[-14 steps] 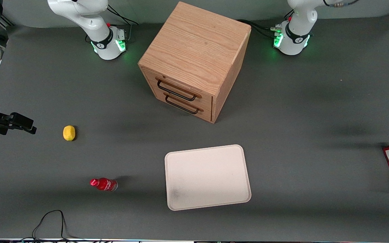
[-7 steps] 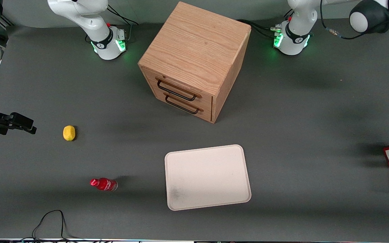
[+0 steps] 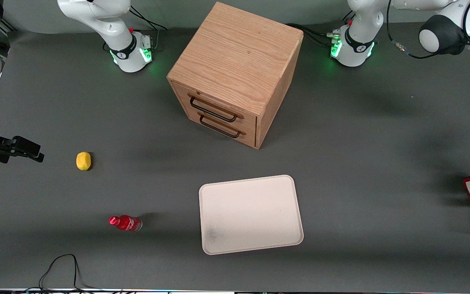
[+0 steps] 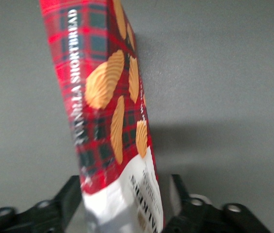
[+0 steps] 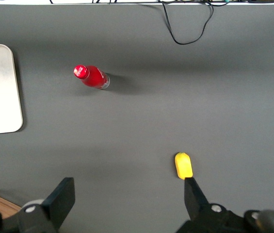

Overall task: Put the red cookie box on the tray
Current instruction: 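Lift the shortbread box and carry it with the left gripper over the tray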

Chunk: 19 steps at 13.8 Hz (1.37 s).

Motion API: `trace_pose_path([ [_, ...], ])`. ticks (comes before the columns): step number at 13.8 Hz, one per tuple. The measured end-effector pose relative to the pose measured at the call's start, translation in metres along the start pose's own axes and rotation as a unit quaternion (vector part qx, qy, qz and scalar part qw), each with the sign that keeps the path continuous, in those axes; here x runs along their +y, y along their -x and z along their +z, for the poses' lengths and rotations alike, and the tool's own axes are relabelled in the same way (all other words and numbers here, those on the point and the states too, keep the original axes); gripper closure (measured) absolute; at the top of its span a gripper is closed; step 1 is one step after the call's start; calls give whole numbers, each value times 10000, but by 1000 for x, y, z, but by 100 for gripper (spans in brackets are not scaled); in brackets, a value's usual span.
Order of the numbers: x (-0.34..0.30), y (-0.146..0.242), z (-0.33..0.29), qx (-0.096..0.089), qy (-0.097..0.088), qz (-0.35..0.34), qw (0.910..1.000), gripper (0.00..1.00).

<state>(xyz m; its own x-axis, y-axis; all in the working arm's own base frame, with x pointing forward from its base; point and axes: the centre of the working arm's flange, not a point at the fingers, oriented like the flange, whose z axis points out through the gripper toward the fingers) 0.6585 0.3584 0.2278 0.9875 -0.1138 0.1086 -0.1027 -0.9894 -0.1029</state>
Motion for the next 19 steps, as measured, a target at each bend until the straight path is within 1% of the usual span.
trace_pose_path([
  [1, 4, -4, 3, 40, -50, 44, 10000, 36],
  [3, 13, -13, 3, 135, -140, 131, 9997, 61],
  [5, 18, -20, -2, 187, -165, 187, 9995, 80],
  [6, 20, -22, -3, 200, -169, 210, 9994, 87],
  [8, 27, -30, -9, 214, -156, 286, 9992, 89],
  [9, 35, -36, -17, 188, -86, 351, 9992, 89],
  [10, 45, -42, -29, 115, 58, 424, 9990, 89],
  [11, 57, -48, -44, 17, 249, 478, 9985, 89],
  [12, 76, -54, -72, -153, 558, 456, 9973, 89],
  [13, 92, -58, -94, -282, 754, 333, 9962, 89],
  [14, 111, -62, -116, -441, 873, 130, 9951, 89],
  [15, 134, -68, -140, -591, 908, -124, 9940, 89],
  [16, 162, -75, -165, -698, 949, -405, 9922, 89],
  [17, 197, -82, -188, -811, 1039, -686, 9889, 89],
  [18, 251, -91, -216, -963, 1121, -1061, 9833, 89],
  [19, 291, -96, -231, -1035, 1112, -1289, 9800, 89],
])
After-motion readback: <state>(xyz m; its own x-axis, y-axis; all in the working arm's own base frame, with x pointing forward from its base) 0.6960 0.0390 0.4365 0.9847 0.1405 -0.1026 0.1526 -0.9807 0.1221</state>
